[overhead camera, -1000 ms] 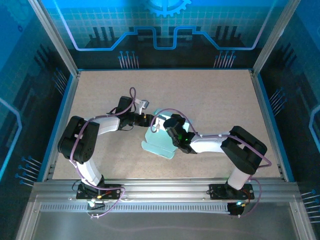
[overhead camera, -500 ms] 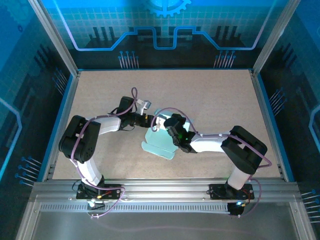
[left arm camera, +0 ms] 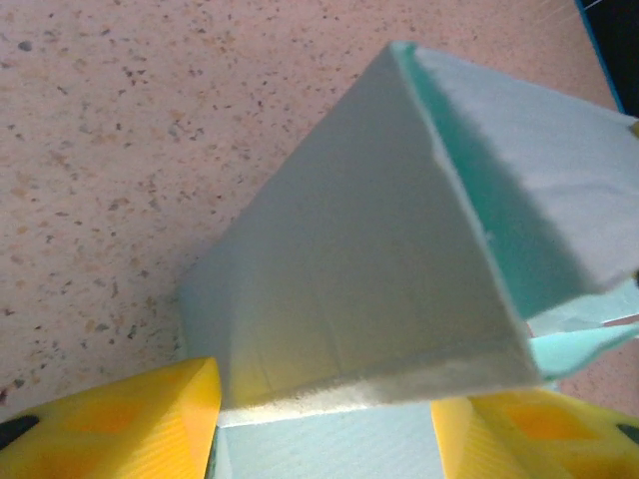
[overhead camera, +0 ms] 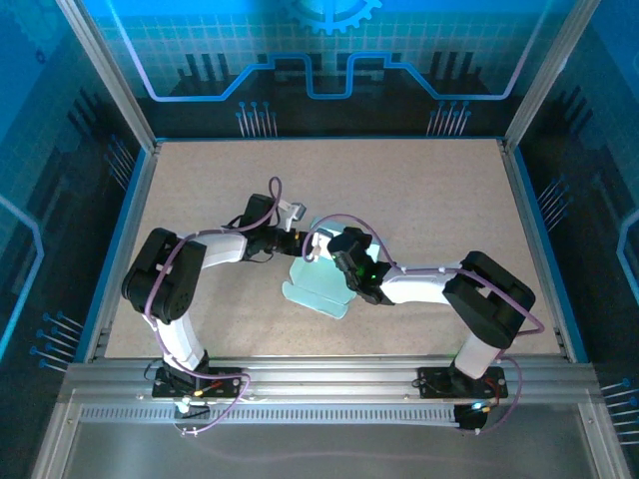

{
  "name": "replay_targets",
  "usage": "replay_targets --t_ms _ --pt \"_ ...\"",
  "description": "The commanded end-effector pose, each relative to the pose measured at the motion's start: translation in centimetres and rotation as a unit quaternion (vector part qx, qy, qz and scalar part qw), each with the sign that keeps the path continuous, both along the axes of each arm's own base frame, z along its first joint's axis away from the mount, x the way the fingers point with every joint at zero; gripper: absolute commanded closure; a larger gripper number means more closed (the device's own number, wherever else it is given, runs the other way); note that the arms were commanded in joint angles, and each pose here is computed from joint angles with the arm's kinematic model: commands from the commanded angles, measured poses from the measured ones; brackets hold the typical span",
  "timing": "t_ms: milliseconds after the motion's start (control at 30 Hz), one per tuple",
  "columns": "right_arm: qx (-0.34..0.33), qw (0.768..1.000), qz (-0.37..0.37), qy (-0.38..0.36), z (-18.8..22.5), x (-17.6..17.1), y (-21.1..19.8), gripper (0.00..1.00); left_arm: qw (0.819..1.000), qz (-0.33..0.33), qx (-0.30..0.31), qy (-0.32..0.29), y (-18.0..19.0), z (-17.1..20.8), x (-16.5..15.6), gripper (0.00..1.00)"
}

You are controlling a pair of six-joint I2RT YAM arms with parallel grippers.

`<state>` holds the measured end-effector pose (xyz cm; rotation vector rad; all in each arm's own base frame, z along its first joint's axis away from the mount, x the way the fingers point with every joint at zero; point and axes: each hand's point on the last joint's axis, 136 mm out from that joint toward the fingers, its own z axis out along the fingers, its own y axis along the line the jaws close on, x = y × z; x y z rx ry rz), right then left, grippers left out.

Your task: Fold the paper box

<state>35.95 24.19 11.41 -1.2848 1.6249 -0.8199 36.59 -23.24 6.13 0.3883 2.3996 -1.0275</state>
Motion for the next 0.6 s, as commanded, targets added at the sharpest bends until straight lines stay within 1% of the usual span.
replay_targets --t_ms 0,100,233,567 --pt "0.02 1.0 0.007 0.012 -0.3 -0.2 0.4 1.0 1.0 0.012 0.026 -0.008 0.3 -0.7 0.7 0.4" --pt "0.005 1.0 0.012 -0.002 -0.4 -0.2 1.0 1.0 1.0 0.011 0.023 -0.006 0.3 -0.8 0.8 0.4" --pt "-0.028 0.999 0.012 -0.026 -1.0 0.1 1.4 1.0 1.0 0.015 0.023 -0.005 0.3 -1.0 0.8 0.43" --pt "-0.048 0.997 0.019 -0.06 -1.1 0.1 2.6 1.0 1.0 0.024 0.017 -0.007 0.4 -1.3 0.9 0.49"
